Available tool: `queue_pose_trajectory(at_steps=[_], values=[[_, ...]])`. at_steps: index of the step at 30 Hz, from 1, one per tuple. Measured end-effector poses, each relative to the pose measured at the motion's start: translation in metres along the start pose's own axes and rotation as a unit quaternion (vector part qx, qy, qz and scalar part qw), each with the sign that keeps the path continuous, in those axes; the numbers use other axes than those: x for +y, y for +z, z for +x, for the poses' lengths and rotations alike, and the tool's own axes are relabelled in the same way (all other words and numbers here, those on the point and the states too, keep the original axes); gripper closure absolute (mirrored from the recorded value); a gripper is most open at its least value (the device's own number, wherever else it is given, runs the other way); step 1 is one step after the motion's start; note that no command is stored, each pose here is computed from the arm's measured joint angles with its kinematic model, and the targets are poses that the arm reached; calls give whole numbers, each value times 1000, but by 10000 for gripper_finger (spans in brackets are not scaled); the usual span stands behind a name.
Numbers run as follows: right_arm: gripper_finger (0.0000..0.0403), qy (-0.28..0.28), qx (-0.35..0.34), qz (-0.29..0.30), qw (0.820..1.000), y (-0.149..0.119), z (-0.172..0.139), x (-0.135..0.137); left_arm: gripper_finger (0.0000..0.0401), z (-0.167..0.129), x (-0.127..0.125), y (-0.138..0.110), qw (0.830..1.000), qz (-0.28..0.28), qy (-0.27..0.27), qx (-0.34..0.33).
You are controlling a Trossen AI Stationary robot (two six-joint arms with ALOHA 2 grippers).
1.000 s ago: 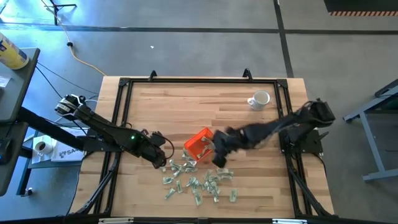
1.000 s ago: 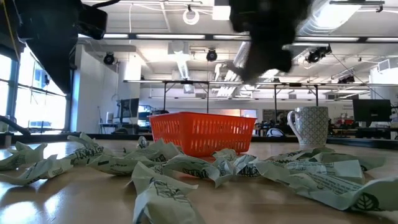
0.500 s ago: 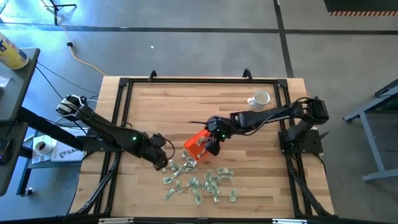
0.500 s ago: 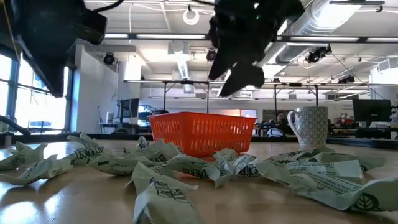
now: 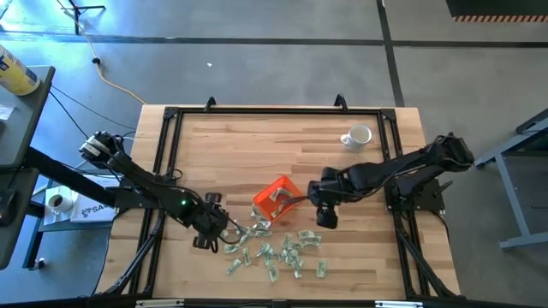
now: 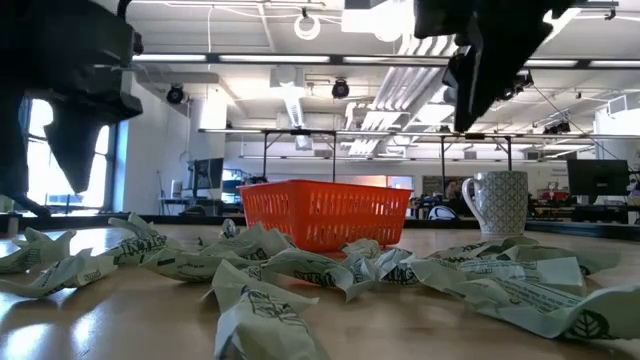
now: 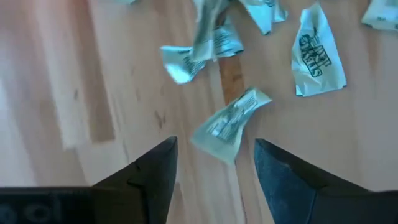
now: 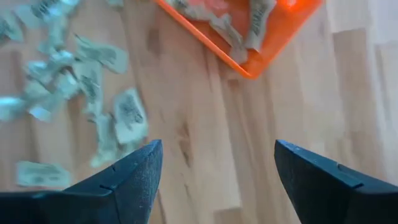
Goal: Pick and place Stevia / Truvia into bins
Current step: Put the stevia packet into the orange bin
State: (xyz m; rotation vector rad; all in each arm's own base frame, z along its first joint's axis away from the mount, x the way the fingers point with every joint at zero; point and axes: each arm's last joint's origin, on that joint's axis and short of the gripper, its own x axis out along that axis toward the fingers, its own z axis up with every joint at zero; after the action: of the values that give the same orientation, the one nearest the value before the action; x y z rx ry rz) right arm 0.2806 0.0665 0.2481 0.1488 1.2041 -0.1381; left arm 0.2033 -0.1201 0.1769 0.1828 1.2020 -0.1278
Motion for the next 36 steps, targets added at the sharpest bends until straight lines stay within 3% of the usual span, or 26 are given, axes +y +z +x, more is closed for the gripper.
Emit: queue_pose_trajectory(at_steps=[9, 15, 20, 26, 29, 33, 36], values=[[104, -39, -8, -22, 999, -12, -3, 18, 161, 18, -2, -7, 998, 46, -27, -37], [104, -42, -7, -6, 999, -17, -4, 24, 165, 41, -1, -10, 999, 43, -33, -1], [104, -46, -3, 11, 999, -27, -7, 37, 223, 49, 7, -9, 999, 20, -33, 15], [104, -74, -9, 62, 995, -51, -14, 59, 366, 45, 25, 8, 1000, -15, 5, 3], [104, -89, -12, 96, 991, -68, -19, 71, 371, 35, 38, 16, 998, -29, 47, 39], [105, -110, -16, 138, 984, -91, -27, 83, 355, 6, 54, 38, 994, -32, 65, 84], [105, -125, -25, 153, 980, -102, -31, 87, 372, -16, 69, 68, 997, -37, 65, 1]])
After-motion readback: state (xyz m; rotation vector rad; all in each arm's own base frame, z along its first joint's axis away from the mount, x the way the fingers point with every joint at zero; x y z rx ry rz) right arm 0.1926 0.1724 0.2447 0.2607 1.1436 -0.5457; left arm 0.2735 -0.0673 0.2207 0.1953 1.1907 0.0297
